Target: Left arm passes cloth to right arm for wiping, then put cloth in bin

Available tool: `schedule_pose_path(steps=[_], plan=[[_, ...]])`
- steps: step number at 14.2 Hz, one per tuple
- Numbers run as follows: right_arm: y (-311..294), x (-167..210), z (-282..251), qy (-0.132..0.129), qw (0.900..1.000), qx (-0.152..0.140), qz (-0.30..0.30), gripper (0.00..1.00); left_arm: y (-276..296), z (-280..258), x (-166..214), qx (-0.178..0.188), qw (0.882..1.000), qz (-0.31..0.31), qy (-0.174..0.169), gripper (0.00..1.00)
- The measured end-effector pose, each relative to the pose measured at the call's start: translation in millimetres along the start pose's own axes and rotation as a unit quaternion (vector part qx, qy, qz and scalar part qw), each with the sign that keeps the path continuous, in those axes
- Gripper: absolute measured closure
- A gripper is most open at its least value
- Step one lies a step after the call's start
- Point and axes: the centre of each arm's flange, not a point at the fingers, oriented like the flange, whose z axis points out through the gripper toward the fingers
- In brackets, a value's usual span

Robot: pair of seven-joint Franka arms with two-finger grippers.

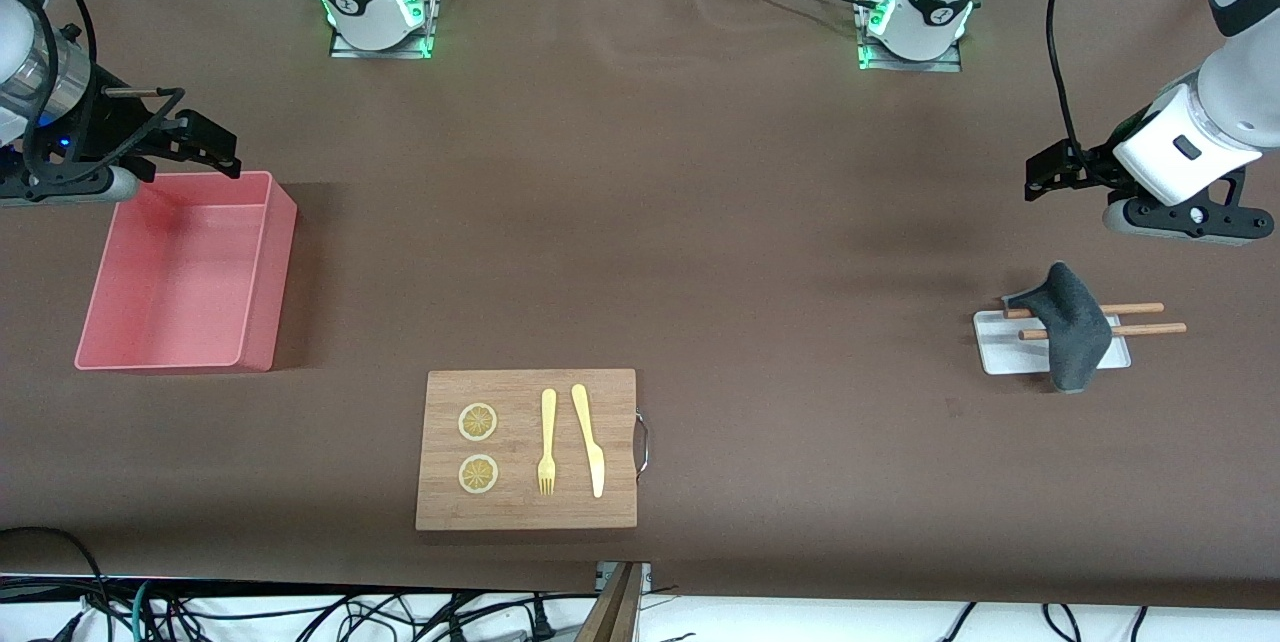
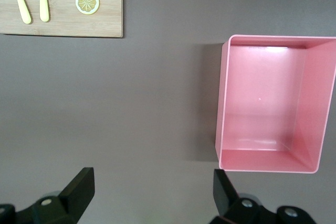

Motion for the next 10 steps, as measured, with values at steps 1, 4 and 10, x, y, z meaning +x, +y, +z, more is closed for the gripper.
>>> schedule_pose_path(steps=[1,4,10], plan=[[0.0,0.0,0.0,0.0,1.0,0.0,0.0,0.0,0.1,0.0,0.0,0.0,1.0,0.0,0.0,0.0],[0.0,0.0,0.0,0.0,1.0,0.0,0.0,0.0,-0.1,0.0,0.0,0.001,1.0,0.0,0.0,0.0],[0.0,0.0,0.0,0.0,1.0,0.0,0.0,0.0,-0.9,0.0,0.0,0.003,1.0,0.0,0.0,0.0]])
